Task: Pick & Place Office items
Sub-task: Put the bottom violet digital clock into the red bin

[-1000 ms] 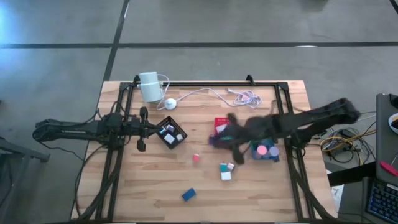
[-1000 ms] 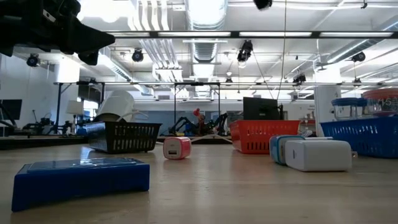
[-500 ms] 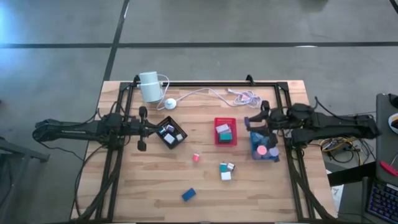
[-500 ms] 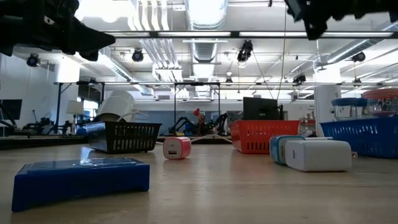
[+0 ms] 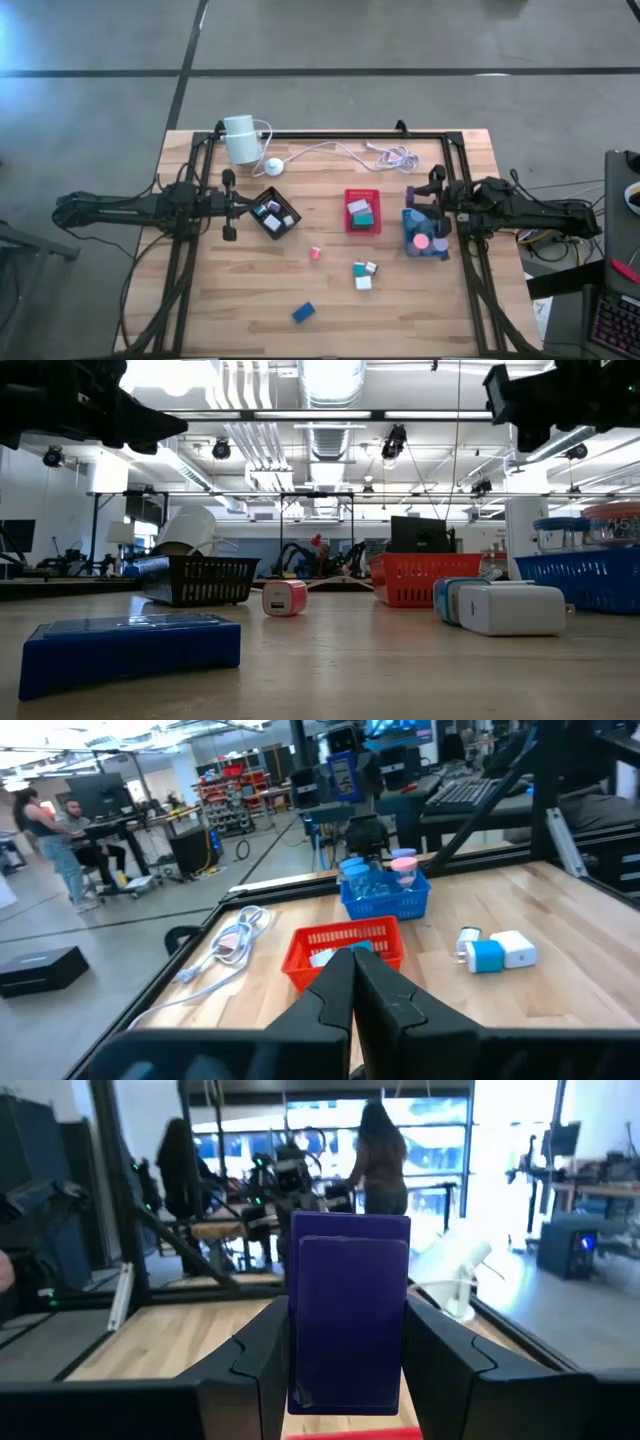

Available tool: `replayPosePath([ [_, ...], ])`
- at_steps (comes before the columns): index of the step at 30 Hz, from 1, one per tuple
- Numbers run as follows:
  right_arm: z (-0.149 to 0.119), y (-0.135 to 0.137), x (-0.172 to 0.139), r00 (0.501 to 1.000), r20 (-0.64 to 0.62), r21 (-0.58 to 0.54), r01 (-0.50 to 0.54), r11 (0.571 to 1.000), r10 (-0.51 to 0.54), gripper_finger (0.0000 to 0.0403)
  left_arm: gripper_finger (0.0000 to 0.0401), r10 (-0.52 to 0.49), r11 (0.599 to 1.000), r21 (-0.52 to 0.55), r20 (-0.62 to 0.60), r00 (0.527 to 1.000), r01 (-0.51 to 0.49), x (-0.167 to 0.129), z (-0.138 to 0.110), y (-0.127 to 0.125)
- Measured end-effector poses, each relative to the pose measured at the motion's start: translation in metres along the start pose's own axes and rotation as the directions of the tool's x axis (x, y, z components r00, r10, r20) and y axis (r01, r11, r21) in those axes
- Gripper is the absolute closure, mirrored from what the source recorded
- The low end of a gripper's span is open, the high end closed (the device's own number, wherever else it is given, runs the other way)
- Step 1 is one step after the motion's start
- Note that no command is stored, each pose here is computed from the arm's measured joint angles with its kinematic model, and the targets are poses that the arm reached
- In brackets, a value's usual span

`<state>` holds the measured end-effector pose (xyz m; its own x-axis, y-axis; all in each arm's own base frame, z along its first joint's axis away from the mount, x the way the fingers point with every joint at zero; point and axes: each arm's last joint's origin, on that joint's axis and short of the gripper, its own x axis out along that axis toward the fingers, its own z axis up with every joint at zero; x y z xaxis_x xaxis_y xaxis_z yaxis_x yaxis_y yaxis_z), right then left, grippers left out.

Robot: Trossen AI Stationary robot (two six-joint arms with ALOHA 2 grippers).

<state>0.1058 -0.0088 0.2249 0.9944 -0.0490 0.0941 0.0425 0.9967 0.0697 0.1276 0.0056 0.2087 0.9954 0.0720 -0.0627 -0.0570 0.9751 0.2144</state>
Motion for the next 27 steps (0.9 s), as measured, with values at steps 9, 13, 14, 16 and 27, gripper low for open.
replayPosePath([
  [9,-0.023,-0.001,-0.006,0.998,0.06,-0.012,-0.007,1.0,0.008,0.0262,0.0389,0.013,1.0,0.0,-0.001,1.0,-0.013,0.0,0.0,0.0],
  [13,-0.031,-0.002,-0.007,0.998,0.055,-0.018,-0.005,1.0,0.006,0.0262,0.0389,0.013,1.0,0.011,-0.001,1.0,-0.013,0.0,0.0,0.0],
  [14,-0.032,-0.002,-0.007,0.998,0.056,-0.018,0.001,1.0,0.0,0.0262,0.0389,0.013,1.0,0.015,-0.001,1.0,-0.013,0.0,0.0,0.0],
  [16,-0.035,-0.003,-0.008,0.998,0.058,-0.01,0.018,1.0,-0.018,0.0262,0.0389,0.013,1.0,0.018,-0.001,1.0,-0.013,0.0,0.0,0.0],
  [27,0.015,-0.003,0.009,0.979,-0.135,0.035,0.16,0.987,-0.154,0.0262,0.0389,0.019,0.999,0.025,0.024,1.0,-0.019,0.0,0.004,0.001],
])
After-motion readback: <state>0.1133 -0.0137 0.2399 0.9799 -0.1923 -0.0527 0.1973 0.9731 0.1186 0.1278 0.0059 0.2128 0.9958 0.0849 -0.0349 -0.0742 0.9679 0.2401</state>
